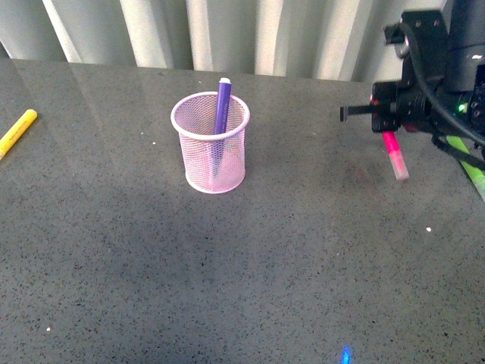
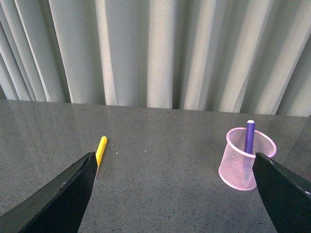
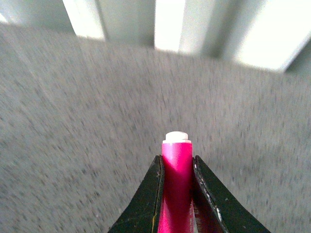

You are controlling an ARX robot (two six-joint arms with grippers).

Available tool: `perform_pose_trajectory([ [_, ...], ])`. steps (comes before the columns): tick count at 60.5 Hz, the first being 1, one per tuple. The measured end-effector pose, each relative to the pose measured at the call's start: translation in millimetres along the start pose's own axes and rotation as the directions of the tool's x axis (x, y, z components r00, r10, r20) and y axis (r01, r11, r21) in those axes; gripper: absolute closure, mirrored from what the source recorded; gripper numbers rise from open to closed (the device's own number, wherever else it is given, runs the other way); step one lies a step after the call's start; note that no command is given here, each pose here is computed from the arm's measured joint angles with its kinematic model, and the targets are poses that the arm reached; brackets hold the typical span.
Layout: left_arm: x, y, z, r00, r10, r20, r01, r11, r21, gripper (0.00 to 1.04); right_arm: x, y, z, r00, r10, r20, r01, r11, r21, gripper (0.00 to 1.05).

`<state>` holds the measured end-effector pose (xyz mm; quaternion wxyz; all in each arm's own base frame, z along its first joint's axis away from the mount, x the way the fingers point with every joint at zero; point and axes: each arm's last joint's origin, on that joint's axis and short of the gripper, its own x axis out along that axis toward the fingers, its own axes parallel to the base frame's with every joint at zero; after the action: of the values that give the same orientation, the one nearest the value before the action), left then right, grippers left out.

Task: Insert purple and pink pens into pink cup

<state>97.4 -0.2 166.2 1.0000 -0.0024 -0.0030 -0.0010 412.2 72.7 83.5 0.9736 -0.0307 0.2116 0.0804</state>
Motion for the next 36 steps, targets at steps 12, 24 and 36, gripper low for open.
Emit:
perform_pose_trajectory([
  [12, 0, 0, 0, 1.000, 0.000, 0.000, 0.000, 1.000, 0.000, 0.07, -13, 24, 38, 0.972, 0.149, 0.182, -0.141, 0.988, -0.054, 0.93],
  [24, 0, 0, 0, 1.000, 0.000, 0.000, 0.000, 1.000, 0.000, 0.07, -22, 90, 58, 0.854, 0.413, 0.316, -0.345, 0.905, -0.250, 0.93],
  [36, 0, 0, 0, 1.000, 0.000, 0.000, 0.000, 1.000, 0.000, 0.07, -29, 144, 63, 0.766, 0.533, 0.359, -0.426, 0.839, -0.338, 0.93],
])
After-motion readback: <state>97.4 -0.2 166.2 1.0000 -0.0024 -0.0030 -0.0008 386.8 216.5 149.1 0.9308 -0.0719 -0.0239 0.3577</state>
